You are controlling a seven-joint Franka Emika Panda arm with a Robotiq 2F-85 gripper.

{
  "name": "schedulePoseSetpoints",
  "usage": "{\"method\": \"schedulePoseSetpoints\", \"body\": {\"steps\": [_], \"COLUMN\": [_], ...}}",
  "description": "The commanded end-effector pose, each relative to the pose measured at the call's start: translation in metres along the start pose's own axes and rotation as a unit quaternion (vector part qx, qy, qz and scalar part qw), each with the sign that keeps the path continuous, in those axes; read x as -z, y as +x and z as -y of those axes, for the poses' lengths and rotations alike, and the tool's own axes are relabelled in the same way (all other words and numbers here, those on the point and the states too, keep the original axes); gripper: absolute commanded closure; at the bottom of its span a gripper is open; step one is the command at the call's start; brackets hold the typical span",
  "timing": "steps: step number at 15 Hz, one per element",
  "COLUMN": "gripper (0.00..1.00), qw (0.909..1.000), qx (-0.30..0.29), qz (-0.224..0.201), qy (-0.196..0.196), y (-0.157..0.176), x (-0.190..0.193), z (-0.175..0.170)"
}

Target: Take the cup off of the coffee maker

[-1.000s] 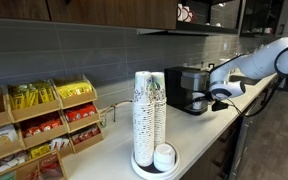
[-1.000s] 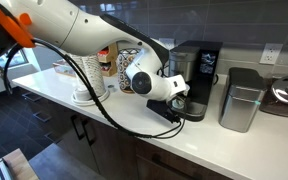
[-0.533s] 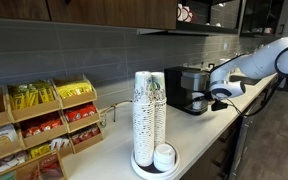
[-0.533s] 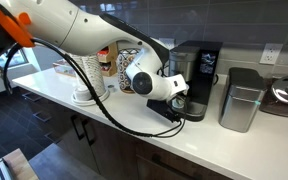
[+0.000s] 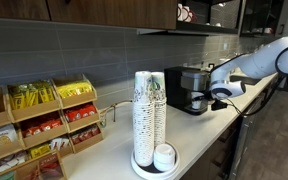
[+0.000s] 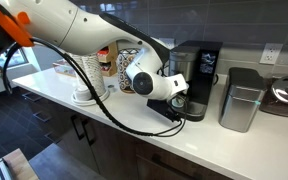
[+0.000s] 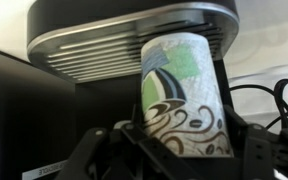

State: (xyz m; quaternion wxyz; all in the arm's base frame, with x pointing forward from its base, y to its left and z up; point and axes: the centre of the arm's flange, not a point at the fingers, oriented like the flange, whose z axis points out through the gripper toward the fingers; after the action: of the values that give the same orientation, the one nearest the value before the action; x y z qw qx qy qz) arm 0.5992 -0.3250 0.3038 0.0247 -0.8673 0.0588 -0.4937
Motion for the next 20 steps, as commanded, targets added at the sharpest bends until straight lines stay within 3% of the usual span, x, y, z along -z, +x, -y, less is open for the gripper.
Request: {"method": "schedulePoseSetpoints", "body": {"steps": [1, 20], "gripper": [0.23, 0.22], "qw": [0.9998, 0.9962], "qx": [0.001, 0.026], "qz": [-0.016, 0.019], "qy": [0.009, 0.081], "y": [-0.003, -0.026], "x": [0.010, 0.038], "z": [0.000, 0.051]}}
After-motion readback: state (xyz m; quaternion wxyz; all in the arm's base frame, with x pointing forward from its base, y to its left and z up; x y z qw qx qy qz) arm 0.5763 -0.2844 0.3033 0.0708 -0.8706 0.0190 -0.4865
